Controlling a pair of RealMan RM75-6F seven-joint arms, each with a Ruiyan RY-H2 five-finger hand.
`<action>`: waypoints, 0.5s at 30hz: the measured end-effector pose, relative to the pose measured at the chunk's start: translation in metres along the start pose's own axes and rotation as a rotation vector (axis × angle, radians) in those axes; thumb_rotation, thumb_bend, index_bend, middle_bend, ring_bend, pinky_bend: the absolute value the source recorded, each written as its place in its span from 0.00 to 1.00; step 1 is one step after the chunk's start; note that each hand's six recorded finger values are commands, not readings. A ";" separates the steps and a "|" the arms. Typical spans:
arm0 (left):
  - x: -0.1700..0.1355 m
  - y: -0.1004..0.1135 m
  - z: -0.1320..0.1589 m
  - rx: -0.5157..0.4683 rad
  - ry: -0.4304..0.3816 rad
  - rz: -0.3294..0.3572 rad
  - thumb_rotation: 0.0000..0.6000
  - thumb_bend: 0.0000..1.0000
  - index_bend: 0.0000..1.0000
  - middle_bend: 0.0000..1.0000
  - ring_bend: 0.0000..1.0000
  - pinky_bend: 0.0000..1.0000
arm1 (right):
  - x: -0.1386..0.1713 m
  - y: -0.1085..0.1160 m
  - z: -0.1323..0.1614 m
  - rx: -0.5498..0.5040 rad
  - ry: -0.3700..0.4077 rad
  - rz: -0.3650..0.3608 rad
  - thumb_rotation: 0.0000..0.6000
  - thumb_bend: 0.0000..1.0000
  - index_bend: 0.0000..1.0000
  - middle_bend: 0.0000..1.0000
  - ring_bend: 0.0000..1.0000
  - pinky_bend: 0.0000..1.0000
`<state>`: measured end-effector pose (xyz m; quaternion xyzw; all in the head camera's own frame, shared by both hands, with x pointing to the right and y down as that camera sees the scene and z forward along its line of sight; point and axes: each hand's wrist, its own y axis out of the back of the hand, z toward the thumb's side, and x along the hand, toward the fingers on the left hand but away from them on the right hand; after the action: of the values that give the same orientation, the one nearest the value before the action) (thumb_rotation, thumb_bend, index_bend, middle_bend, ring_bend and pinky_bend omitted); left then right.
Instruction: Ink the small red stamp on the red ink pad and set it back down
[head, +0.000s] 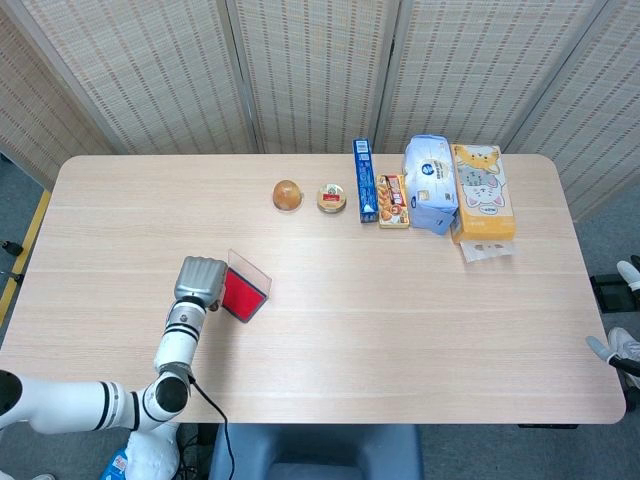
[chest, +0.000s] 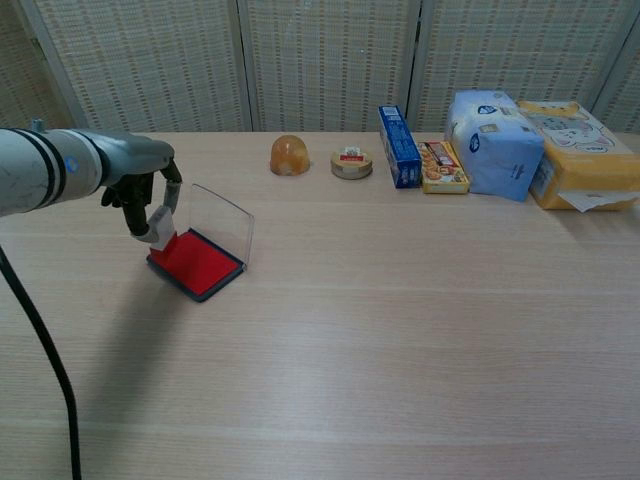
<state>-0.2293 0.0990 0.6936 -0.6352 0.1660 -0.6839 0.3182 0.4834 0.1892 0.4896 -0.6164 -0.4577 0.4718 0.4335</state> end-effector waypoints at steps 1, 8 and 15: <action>-0.002 0.001 -0.004 -0.004 0.003 0.004 1.00 0.50 0.76 1.00 0.76 0.65 | 0.000 0.000 0.000 0.001 0.000 0.001 1.00 0.15 0.00 0.00 0.00 0.00; -0.025 -0.001 -0.045 -0.050 0.047 0.040 1.00 0.50 0.76 1.00 0.75 0.65 | -0.002 -0.006 0.005 0.021 0.008 0.020 1.00 0.15 0.00 0.00 0.00 0.00; -0.044 -0.009 -0.088 -0.146 0.082 0.076 1.00 0.50 0.76 1.00 0.74 0.65 | -0.006 -0.016 0.012 0.046 0.013 0.047 1.00 0.15 0.00 0.00 0.00 0.00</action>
<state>-0.3178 0.1187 0.6536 -0.6214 0.2522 -0.6828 0.2898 0.4685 0.1884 0.5043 -0.6199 -0.4293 0.4881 0.4395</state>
